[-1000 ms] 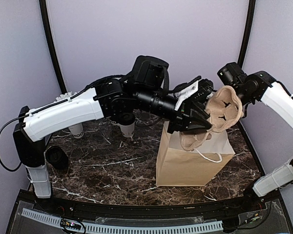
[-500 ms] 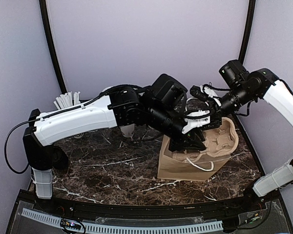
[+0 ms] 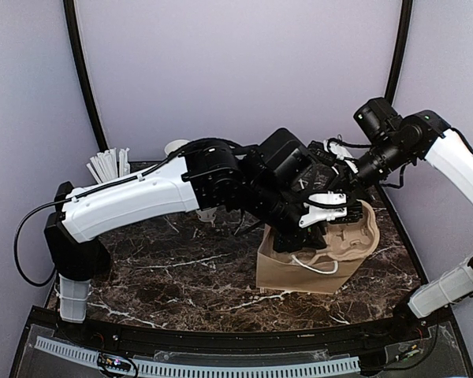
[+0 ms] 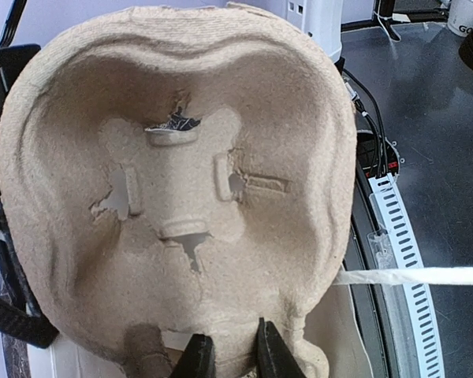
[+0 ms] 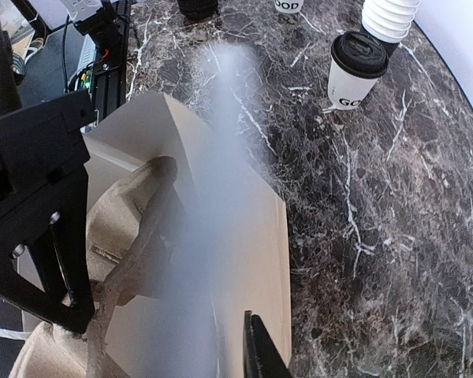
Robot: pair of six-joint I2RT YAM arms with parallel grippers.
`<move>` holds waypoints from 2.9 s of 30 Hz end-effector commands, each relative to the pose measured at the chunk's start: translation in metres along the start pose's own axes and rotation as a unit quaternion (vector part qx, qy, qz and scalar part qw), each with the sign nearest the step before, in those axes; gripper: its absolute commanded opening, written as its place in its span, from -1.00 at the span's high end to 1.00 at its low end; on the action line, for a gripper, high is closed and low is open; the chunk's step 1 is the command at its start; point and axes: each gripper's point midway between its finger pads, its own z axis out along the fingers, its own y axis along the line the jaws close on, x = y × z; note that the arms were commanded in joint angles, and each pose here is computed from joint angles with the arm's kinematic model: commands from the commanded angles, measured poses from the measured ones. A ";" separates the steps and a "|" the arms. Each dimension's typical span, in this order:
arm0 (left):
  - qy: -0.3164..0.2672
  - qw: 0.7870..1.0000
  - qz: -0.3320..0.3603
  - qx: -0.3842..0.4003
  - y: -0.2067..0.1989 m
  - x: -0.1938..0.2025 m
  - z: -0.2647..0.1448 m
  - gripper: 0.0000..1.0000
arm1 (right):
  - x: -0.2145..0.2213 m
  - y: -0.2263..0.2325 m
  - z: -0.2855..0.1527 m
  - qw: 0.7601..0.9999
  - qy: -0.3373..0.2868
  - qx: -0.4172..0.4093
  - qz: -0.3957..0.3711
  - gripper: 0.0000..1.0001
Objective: Pack the takeout coffee
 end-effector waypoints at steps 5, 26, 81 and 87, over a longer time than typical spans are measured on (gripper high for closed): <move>0.023 1.000 0.000 -0.003 -0.003 0.004 -0.009 0.62 | 0.004 0.007 -0.019 1.000 0.003 0.030 -0.005 -0.05; 0.093 0.994 -0.043 -0.041 0.004 0.036 -0.020 0.64 | 0.071 -0.009 -0.033 0.982 0.148 0.103 -0.053 -0.49; 0.207 0.953 -0.207 0.081 0.019 0.168 0.058 0.60 | 0.002 0.029 -0.035 0.995 0.001 -0.002 -0.101 -0.46; 0.205 0.942 -0.230 0.133 -0.001 0.171 0.061 0.57 | 0.000 0.039 -0.025 0.994 -0.001 -0.034 -0.106 -0.45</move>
